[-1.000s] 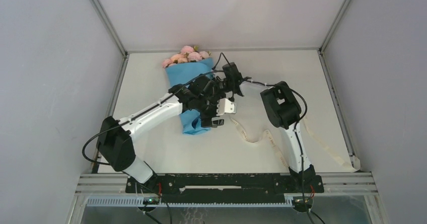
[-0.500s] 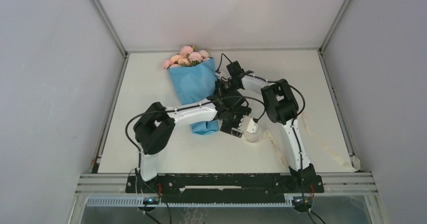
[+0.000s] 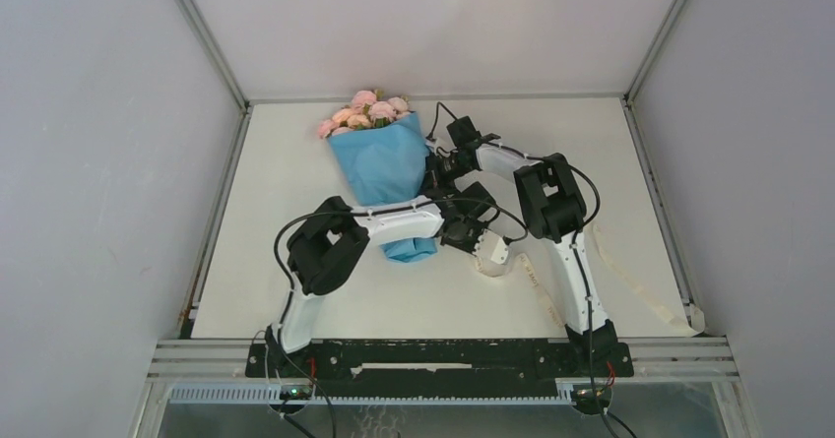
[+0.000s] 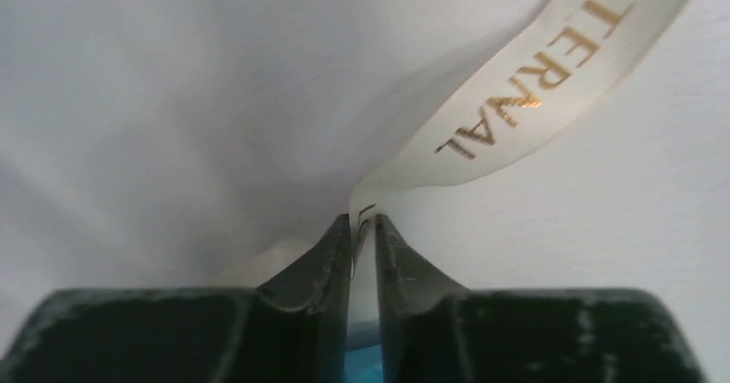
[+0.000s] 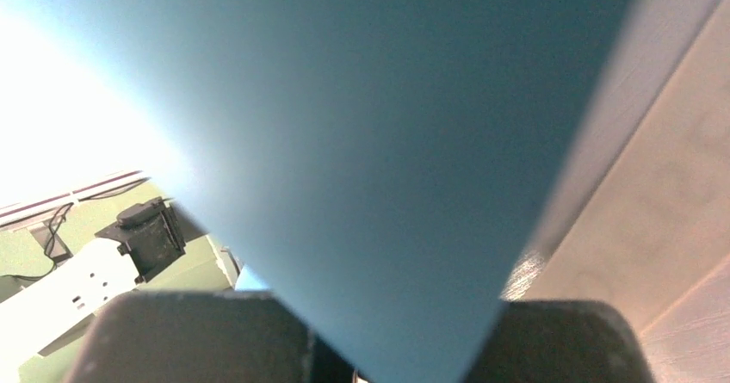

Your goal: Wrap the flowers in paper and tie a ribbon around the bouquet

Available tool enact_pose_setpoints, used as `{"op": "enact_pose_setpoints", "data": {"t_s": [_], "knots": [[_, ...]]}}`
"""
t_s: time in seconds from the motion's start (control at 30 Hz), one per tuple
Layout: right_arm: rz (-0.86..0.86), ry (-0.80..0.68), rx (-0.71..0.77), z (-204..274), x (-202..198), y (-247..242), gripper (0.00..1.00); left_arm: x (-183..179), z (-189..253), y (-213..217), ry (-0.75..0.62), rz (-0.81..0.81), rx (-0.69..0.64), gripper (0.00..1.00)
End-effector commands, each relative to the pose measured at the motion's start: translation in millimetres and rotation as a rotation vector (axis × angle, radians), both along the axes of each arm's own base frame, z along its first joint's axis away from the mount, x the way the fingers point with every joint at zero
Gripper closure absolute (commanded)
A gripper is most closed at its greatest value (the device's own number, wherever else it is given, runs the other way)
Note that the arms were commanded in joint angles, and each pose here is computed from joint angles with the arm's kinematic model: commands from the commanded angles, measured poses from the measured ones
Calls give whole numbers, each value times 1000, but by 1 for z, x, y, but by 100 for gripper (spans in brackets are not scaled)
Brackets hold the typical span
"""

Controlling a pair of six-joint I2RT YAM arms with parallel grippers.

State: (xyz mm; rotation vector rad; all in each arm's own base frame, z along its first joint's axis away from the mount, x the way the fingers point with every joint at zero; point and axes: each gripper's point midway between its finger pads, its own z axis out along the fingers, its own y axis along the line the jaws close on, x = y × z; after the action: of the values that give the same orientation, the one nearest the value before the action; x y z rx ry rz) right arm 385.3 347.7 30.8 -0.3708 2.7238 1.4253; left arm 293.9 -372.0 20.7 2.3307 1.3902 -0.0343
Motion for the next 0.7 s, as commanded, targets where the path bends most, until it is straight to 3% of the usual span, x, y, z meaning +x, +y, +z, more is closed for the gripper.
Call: {"op": "enact_pose_setpoints", "data": {"t_s": [0.0, 0.03, 0.07, 0.27, 0.5, 0.67], "knots": [[-36, -66, 33, 33, 12, 7, 100, -62, -8, 4, 164, -2, 40, 91], [-44, -64, 38, 38, 12, 8, 100, -80, -4, 5, 211, 3, 38, 98], [-55, -57, 38, 41, 12, 7, 100, -99, 0, 6, 261, 0, 39, 100], [-122, -28, 35, 59, 10, 0, 100, -199, 22, 55, 556, -29, 184, 100], [-163, 13, 24, 61, 7, -14, 100, -216, 6, 169, 587, 120, 401, 100], [-203, 12, 43, 74, 9, -27, 100, -190, 4, 213, 663, 379, 390, 100]]}}
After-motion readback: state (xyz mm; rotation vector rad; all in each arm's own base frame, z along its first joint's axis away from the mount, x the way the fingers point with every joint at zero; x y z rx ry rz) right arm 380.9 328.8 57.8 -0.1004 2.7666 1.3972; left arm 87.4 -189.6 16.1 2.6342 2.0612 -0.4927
